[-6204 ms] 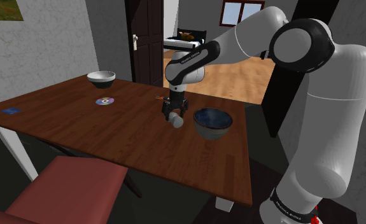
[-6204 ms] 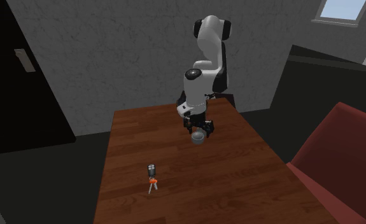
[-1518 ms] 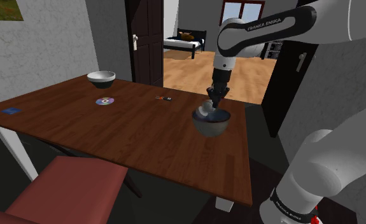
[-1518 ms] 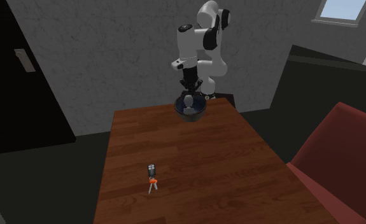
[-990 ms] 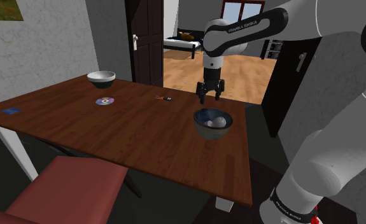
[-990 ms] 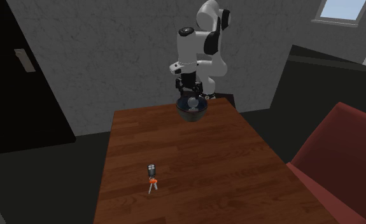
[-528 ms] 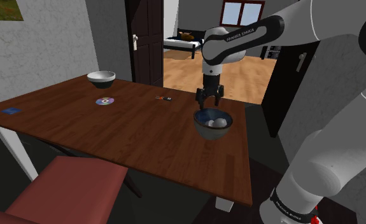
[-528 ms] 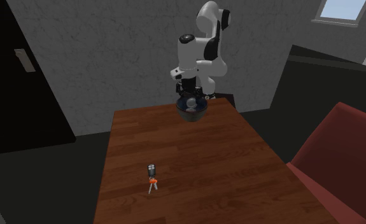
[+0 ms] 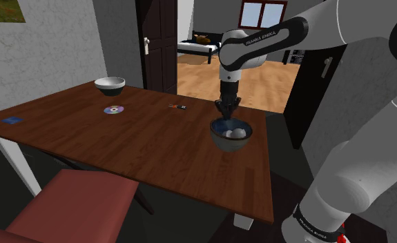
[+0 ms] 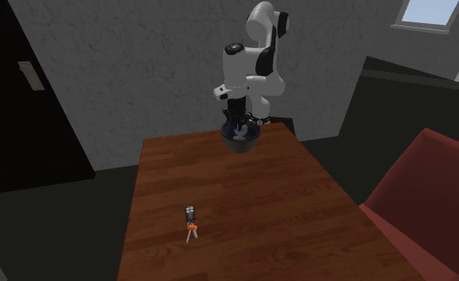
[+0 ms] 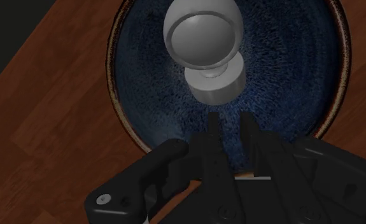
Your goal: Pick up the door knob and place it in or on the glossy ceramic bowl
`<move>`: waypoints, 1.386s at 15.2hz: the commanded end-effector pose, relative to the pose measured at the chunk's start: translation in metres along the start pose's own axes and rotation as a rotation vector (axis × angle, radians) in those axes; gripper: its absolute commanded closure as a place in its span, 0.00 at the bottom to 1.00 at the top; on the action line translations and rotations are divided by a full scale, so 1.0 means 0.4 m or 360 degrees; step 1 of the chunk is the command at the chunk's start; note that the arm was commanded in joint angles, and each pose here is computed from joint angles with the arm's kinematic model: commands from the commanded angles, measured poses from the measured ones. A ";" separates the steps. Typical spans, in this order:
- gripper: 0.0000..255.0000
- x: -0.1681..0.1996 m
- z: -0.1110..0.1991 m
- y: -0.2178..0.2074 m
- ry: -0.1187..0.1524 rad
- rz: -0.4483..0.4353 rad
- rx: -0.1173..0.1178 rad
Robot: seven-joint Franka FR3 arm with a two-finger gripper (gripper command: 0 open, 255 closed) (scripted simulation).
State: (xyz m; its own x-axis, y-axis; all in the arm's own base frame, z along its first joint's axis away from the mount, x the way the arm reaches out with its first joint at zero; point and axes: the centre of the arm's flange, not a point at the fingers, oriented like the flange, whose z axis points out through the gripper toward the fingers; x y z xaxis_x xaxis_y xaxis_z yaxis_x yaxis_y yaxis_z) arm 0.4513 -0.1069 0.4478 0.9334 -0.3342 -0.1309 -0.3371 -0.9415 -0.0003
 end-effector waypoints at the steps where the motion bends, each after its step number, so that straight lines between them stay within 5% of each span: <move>1: 1.00 0.000 0.000 0.000 0.0000 0.0000 0.0000; 7: 1.00 0.000 0.000 0.000 0.0000 0.0000 0.0000; 8: 0.00 0.000 0.000 0.000 0.0000 0.0000 0.0000; 12: 0.00 -0.042 0.043 0.077 -0.0295 -0.0452 0.0163; 13: 0.00 -0.046 0.049 0.087 -0.0335 -0.0513 0.0184; 21: 0.00 -0.069 0.146 0.079 -0.0335 -0.0513 0.0184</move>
State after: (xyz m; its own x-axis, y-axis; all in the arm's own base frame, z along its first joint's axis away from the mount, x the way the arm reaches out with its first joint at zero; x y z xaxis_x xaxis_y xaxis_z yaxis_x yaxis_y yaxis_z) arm 0.4093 -0.1263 0.3970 0.9520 0.0046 -0.3059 -0.0545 -0.9813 -0.1844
